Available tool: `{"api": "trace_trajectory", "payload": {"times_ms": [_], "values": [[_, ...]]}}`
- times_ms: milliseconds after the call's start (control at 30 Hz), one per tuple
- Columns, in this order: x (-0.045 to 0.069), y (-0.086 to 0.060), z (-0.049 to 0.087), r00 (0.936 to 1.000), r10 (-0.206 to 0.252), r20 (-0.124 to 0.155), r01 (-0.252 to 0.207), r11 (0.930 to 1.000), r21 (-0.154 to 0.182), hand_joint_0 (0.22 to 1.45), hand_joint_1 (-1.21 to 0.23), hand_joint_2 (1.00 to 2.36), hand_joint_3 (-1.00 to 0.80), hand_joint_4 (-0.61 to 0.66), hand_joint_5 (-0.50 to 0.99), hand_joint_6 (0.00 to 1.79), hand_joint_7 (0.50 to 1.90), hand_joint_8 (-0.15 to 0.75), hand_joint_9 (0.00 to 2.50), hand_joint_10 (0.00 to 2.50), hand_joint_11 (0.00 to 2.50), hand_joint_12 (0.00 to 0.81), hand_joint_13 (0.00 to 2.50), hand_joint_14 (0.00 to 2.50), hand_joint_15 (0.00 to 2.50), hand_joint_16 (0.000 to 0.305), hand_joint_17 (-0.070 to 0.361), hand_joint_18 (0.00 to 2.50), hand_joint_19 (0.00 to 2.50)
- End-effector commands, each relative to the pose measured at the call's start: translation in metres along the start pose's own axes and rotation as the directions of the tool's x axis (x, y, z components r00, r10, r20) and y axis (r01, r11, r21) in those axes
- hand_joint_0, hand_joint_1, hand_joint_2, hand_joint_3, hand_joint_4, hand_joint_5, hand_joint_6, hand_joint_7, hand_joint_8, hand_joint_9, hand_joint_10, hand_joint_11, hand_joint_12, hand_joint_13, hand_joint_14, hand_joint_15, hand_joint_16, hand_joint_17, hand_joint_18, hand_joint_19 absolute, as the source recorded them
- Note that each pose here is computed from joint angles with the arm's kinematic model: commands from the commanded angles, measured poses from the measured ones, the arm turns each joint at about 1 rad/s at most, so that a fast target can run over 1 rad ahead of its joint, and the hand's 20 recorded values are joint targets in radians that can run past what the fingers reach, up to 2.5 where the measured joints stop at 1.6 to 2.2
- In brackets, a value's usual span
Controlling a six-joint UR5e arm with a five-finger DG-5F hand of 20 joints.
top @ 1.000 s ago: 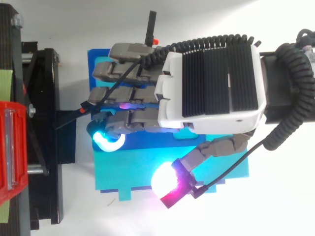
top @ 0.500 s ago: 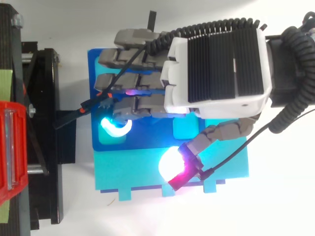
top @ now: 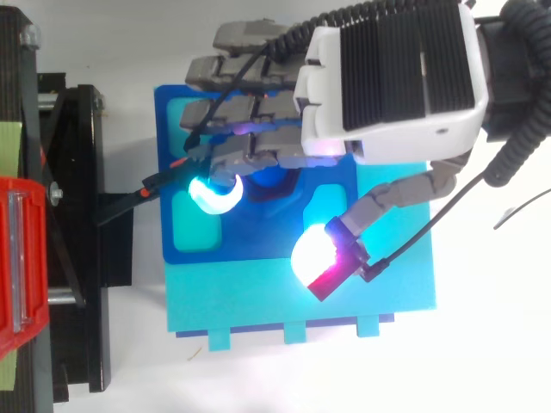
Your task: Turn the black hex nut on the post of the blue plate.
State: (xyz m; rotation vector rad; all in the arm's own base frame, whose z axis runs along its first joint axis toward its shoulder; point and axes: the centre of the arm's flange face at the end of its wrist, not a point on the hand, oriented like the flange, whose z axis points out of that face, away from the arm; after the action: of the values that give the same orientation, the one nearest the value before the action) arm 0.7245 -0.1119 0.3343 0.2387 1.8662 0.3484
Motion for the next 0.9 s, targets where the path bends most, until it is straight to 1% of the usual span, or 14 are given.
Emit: {"api": "trace_trajectory", "payload": {"times_ms": [0,33,67,100,200,233,300,333,367,467,567,600,767,867], "values": [[-0.002,-0.006,-0.002,1.0,-0.001,-0.001,0.001,1.0,-0.007,0.43,-0.55,1.0,-0.5,0.14,-0.22,0.5,0.75,0.181,0.25,0.0,0.0,0.309,0.07,0.0,0.05,0.044,0.098,0.0,0.07],[-0.003,-0.01,-0.003,1.0,-0.007,0.0,0.007,1.0,-0.006,0.43,-0.55,1.0,-0.5,0.14,-0.22,0.5,0.76,0.181,0.25,0.0,0.0,0.308,0.07,0.0,0.05,0.044,0.099,0.0,0.08],[-0.003,-0.01,-0.003,1.0,-0.007,0.0,0.007,1.0,-0.006,0.43,-0.55,1.0,-0.5,0.14,-0.22,0.5,0.76,0.18,0.25,0.0,0.0,0.308,0.07,0.0,0.04,0.044,0.099,0.0,0.07],[-0.005,-0.017,-0.006,0.9998,-0.019,0.001,0.019,0.9998,-0.01,0.43,-0.55,1.0,-0.5,0.14,-0.22,0.5,0.75,0.181,0.25,0.0,0.0,0.309,0.07,0.0,0.05,0.044,0.099,0.0,0.07],[-0.007,-0.023,-0.008,0.9996,-0.028,0.003,0.028,0.9995,-0.015,0.43,-0.55,1.0,-0.5,0.14,-0.22,0.5,0.75,0.18,0.25,0.0,0.0,0.308,0.07,0.0,0.05,0.044,0.099,0.0,0.08],[-0.009,-0.028,-0.01,0.9995,-0.032,0.006,0.032,0.9993,-0.018,0.43,-0.55,1.0,-0.5,0.14,-0.22,0.5,0.75,0.179,0.26,0.0,0.0,0.308,0.07,0.0,0.05,0.044,0.099,0.0,0.07],[-0.011,-0.033,-0.012,0.9993,-0.038,0.007,0.038,0.9991,-0.021,0.43,-0.55,1.0,-0.5,0.14,-0.22,0.5,0.75,0.178,0.25,0.0,0.0,0.307,0.07,0.0,0.05,0.044,0.099,0.0,0.08],[-0.011,-0.037,-0.012,0.9992,-0.039,0.006,0.039,0.9991,-0.02,0.43,-0.55,1.0,-0.5,0.14,-0.22,0.5,0.75,0.179,0.25,0.0,0.0,0.307,0.08,0.0,0.05,0.044,0.099,0.0,0.08],[-0.013,-0.04,-0.014,0.9991,-0.042,0.009,0.042,0.9989,-0.022,0.43,-0.55,1.0,-0.5,0.13,-0.22,0.5,0.75,0.178,0.25,0.0,0.0,0.307,0.07,0.0,0.05,0.044,0.098,0.0,0.07],[-0.016,-0.051,-0.019,0.9984,-0.056,0.01,0.057,0.9981,-0.023,0.43,-0.56,1.0,-0.5,0.14,-0.22,0.5,0.75,0.177,0.25,0.0,0.0,0.306,0.07,0.0,0.05,0.044,0.098,0.0,0.07],[-0.017,-0.057,-0.022,0.9978,-0.066,0.011,0.066,0.9975,-0.025,0.43,-0.56,1.0,-0.5,0.13,-0.22,0.5,0.75,0.177,0.25,0.0,0.0,0.306,0.07,0.0,0.05,0.044,0.098,0.0,0.08],[-0.019,-0.064,-0.025,0.9976,-0.068,0.01,0.068,0.9971,-0.032,0.43,-0.56,1.0,-0.5,0.13,-0.22,0.5,0.75,0.177,0.25,0.0,0.0,0.307,0.08,0.0,0.05,0.044,0.098,0.0,0.07],[-0.02,-0.073,-0.029,0.998,-0.063,0.003,0.063,0.9973,-0.037,0.43,-0.56,1.0,-0.5,0.14,-0.22,0.5,0.76,0.178,0.25,0.0,0.0,0.305,0.07,0.0,0.05,0.044,0.098,0.0,0.07],[-0.022,-0.076,-0.032,0.9981,-0.061,0.006,0.061,0.9972,-0.043,0.43,-0.56,1.0,-0.5,0.14,-0.22,0.5,0.75,0.178,0.26,0.0,0.0,0.306,0.08,0.0,0.06,0.044,0.098,0.0,0.08]]}}
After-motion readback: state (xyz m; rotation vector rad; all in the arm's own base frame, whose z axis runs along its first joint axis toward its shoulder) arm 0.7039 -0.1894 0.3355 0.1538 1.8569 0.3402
